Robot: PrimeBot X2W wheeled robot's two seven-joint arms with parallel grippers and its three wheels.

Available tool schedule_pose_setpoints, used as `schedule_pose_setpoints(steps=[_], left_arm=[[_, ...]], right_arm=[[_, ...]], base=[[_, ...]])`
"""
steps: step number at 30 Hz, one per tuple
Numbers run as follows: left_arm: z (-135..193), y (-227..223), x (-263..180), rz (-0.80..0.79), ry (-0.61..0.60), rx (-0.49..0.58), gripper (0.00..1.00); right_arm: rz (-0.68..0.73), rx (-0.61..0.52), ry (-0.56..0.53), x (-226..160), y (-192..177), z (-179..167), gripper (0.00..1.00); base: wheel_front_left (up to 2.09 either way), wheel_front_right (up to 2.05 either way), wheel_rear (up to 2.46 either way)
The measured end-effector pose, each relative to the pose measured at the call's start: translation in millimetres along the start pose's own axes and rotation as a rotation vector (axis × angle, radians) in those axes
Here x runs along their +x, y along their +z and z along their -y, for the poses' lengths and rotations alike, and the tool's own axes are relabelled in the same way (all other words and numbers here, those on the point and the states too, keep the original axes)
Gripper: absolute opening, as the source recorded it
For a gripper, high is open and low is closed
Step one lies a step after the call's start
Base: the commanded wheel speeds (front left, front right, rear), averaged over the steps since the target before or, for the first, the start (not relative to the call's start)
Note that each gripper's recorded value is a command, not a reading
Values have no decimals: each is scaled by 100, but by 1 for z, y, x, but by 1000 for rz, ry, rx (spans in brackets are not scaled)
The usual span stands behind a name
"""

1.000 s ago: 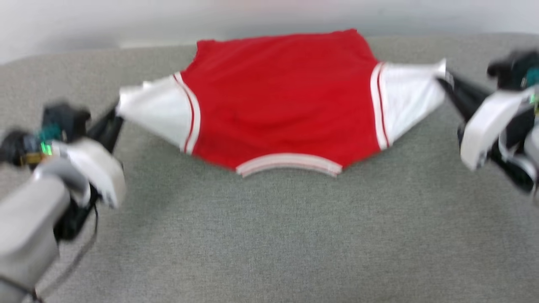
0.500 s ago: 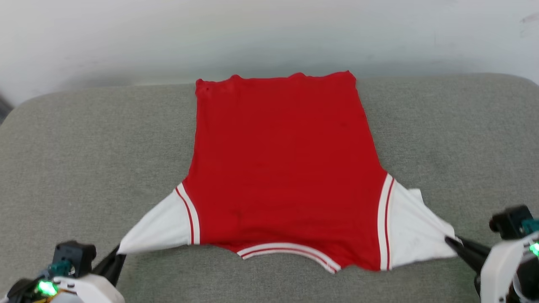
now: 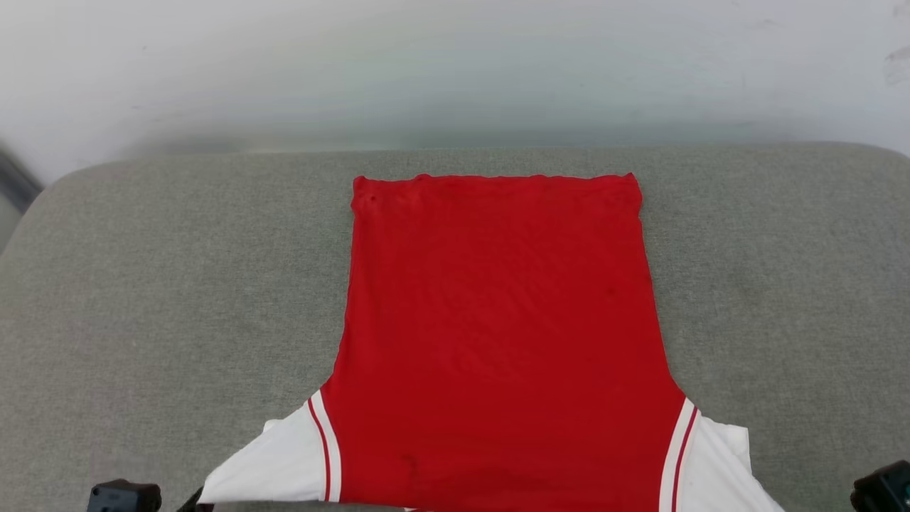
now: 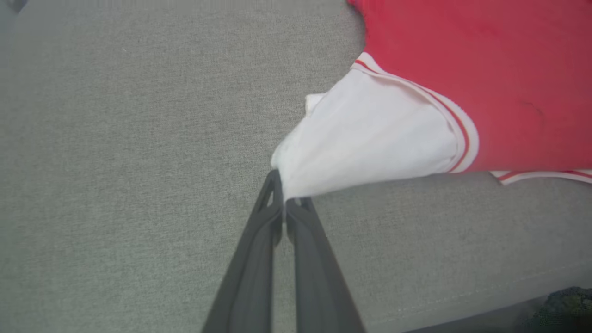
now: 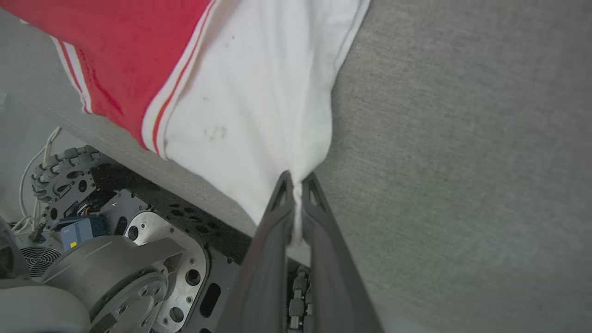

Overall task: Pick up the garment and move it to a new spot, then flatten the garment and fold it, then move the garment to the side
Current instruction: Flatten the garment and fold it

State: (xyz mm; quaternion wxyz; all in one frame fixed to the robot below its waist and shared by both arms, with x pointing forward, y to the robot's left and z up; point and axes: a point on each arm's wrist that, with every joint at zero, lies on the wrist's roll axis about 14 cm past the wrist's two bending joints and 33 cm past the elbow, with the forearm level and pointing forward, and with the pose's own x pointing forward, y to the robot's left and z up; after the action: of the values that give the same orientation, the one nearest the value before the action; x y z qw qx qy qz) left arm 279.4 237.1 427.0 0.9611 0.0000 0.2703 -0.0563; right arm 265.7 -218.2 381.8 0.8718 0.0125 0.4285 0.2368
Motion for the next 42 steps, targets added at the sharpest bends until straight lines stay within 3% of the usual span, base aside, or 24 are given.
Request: schedule_pose_setpoints(steps=[3, 4, 5, 9, 18, 20, 21, 27, 32, 42], left_arm=[[6, 8, 4, 27, -10, -9, 0], [11, 9, 6, 33, -20, -10, 0], [15, 10, 8, 36, -30, -17, 0], [25, 23, 18, 84, -54, -14, 0], [29, 58, 46, 184, -62, 6, 0], [29, 60, 49, 188, -65, 10, 0], [29, 62, 55, 193, -69, 20, 0], [34, 66, 78, 195, -96, 58, 0], [34, 69, 97, 202, -101, 69, 0], [26, 54, 125, 170, -61, 61, 0]], right_arm=[[-2, -16, -11, -2, 8, 3, 0], [-6, -26, -17, -2, 11, 6, 42], [2, -32, -20, -2, 17, 6, 100], [90, -82, -57, -4, 62, 17, 100], [415, -273, -210, -25, 248, 47, 100], [413, -281, -214, -22, 261, 47, 100], [386, -296, -229, -11, 284, 50, 100], [163, -283, -231, 47, 323, 59, 100], [-75, -251, -234, 99, 328, 69, 100], [-333, -155, -190, 203, 311, 72, 100]], base=[[0, 0, 0], [0, 0, 0], [0, 0, 0], [0, 0, 0], [0, 0, 0], [0, 0, 0], [0, 0, 0], [0, 0, 0], [0, 0, 0], [0, 0, 0]])
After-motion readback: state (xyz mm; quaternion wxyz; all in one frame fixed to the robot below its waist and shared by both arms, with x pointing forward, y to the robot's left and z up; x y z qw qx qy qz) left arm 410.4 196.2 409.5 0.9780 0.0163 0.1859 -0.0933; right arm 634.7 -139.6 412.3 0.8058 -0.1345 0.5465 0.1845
